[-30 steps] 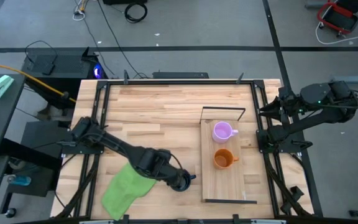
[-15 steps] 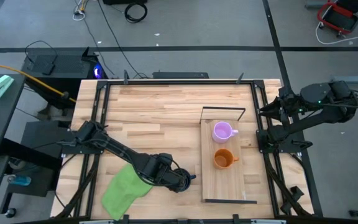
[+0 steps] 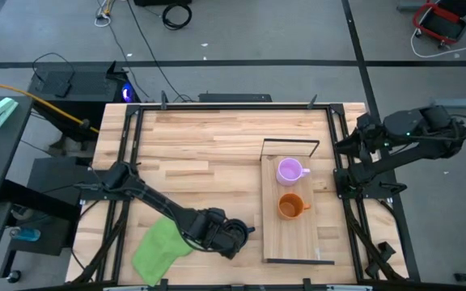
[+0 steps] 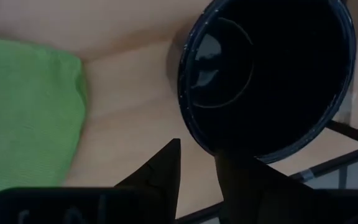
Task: Stack small to large cups/mugs on shelf
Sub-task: Put the dark blue mug on the shelf
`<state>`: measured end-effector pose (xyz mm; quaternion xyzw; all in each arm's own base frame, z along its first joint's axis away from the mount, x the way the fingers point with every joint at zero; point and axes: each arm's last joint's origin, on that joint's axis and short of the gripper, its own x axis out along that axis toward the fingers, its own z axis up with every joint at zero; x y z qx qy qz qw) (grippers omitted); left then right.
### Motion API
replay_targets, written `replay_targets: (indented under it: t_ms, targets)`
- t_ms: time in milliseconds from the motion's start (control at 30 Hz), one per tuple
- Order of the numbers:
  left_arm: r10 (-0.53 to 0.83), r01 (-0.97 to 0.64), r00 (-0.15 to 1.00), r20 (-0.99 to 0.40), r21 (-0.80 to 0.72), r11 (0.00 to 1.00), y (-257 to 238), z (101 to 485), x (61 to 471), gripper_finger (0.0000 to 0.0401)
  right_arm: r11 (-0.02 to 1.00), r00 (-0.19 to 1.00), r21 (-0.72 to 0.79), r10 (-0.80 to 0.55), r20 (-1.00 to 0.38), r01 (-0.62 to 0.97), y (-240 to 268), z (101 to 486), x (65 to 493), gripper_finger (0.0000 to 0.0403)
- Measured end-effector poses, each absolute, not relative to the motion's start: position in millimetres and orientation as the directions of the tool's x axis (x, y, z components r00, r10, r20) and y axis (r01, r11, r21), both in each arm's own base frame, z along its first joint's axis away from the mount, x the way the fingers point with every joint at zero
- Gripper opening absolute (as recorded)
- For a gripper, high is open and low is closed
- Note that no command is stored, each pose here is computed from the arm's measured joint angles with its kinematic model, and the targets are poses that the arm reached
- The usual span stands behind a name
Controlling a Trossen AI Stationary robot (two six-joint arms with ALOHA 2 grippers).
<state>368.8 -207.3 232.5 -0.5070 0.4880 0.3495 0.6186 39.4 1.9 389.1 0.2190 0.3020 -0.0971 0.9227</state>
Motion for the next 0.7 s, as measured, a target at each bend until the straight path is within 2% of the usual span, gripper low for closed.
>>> replay_targets:
  t_ms: [267,433,700]
  targets:
    - [-0.064,-0.944,0.290,-0.955,-0.296,0.147,-202.3,230.7,374.1,0.0108,0.921,0.783,0.302,-0.006,-0.623,0.247,4.3,388.4,45.4,0.0114]
    - [-0.019,-0.946,0.315,-0.949,-0.316,0.075,-192.3,230.4,380.3,0.0108,0.936,0.778,0.284,0.017,-0.628,0.208,5.2,388.2,46.1,0.0114]
    - [-0.019,-0.938,0.344,-0.939,-0.345,0.040,-185.6,231.3,386.7,0.0108,0.949,0.777,0.262,0.031,-0.629,0.174,5.5,388.1,46.0,0.0114]
